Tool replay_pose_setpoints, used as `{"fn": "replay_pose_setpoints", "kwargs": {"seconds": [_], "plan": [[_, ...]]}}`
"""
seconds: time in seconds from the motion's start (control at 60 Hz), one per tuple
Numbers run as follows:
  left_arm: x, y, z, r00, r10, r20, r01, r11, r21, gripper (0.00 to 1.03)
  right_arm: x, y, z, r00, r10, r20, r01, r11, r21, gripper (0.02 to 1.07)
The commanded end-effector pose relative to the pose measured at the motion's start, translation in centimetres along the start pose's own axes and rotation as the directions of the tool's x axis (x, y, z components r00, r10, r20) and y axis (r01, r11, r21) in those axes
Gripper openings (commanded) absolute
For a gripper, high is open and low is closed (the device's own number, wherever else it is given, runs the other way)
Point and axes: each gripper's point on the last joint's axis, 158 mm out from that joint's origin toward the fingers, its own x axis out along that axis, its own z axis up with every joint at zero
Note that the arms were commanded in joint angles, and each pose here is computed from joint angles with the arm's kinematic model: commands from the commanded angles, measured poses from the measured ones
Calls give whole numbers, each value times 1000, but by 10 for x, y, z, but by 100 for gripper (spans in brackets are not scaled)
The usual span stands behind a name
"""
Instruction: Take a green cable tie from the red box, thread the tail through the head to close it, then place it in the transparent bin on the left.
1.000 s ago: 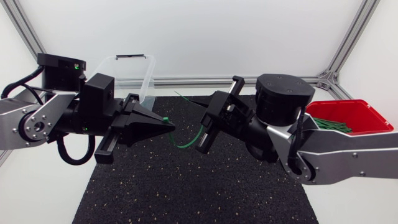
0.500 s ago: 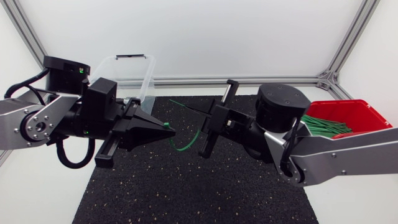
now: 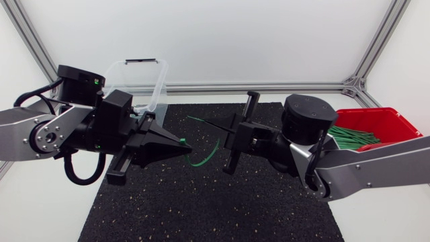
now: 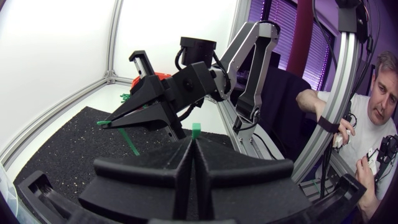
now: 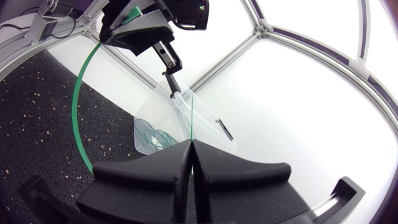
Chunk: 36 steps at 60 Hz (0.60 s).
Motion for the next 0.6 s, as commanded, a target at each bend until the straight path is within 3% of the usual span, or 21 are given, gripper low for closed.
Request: {"fn": "replay_pose_setpoints", "kwargs": {"seconds": [0.0,0.583], "plan": [[3,2,4,1000,-13,-3,13,999,30,3,-4,-1,3,1000,-1,18,2,1000,-30,8],[3,3,1,999,-12,-31,13,999,37,3,-4,11,0,996,61,59,-54,991,-122,8]]}}
